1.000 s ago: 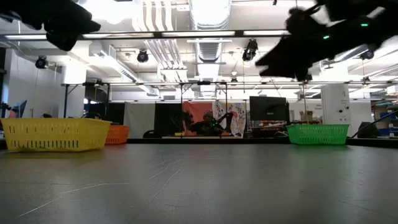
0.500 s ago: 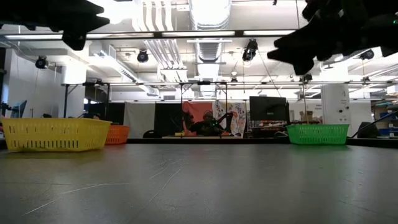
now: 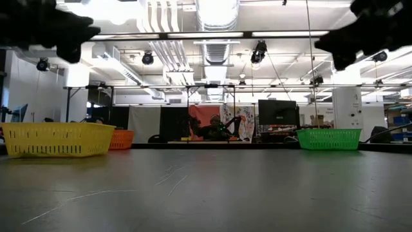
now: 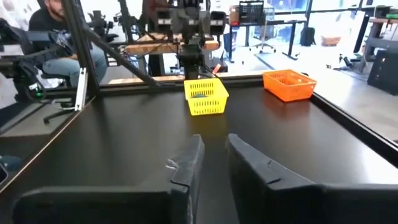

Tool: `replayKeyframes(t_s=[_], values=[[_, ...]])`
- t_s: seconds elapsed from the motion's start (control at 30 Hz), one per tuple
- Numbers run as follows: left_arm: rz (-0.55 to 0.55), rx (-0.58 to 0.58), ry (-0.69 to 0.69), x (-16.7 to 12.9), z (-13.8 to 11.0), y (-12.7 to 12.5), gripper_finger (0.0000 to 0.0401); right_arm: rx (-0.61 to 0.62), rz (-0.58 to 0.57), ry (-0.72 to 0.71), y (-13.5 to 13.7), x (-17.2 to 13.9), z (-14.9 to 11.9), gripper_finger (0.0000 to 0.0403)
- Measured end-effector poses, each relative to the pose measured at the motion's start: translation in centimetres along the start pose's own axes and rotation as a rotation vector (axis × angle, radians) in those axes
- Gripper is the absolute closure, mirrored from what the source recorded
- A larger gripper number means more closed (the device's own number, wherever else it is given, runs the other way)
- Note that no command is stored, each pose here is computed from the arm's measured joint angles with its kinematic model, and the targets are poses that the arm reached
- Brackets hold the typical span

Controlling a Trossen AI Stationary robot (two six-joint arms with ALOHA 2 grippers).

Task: Sort rubber bands into baskets
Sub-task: Return to Home Position

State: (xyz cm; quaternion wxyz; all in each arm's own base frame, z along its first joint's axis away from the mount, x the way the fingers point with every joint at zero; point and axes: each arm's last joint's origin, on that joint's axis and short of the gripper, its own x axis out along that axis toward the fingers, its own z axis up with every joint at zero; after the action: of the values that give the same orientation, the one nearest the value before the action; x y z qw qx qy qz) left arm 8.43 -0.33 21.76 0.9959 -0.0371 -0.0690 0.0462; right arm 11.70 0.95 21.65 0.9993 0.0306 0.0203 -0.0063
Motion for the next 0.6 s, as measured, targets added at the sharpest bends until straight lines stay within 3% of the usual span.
replayKeyframes(t_s=[0.23, 0.4, 0.53, 0.6], values=[[-0.052, -0.059, -0.011, 0.6, -3.8, 0.0, 0.0286, -0.007, 0.010, -0.081, -0.4, -2.2, -2.7, 0.0362], [-0.045, -0.070, -0.024, 0.6, -3.7, 0.1, 0.0286, -0.049, 0.001, -0.048, -0.5, -1.9, -4.3, 0.0372], [-0.064, -0.079, -0.055, 0.6, -3.4, 0.0, 0.0286, -0.071, -0.091, -0.088, -0.8, -1.9, -4.4, 0.0376], [-0.092, -0.079, -0.054, 0.6, -3.4, 0.0, 0.0286, -0.048, -0.040, -0.095, -0.7, -1.9, -4.5, 0.0376]])
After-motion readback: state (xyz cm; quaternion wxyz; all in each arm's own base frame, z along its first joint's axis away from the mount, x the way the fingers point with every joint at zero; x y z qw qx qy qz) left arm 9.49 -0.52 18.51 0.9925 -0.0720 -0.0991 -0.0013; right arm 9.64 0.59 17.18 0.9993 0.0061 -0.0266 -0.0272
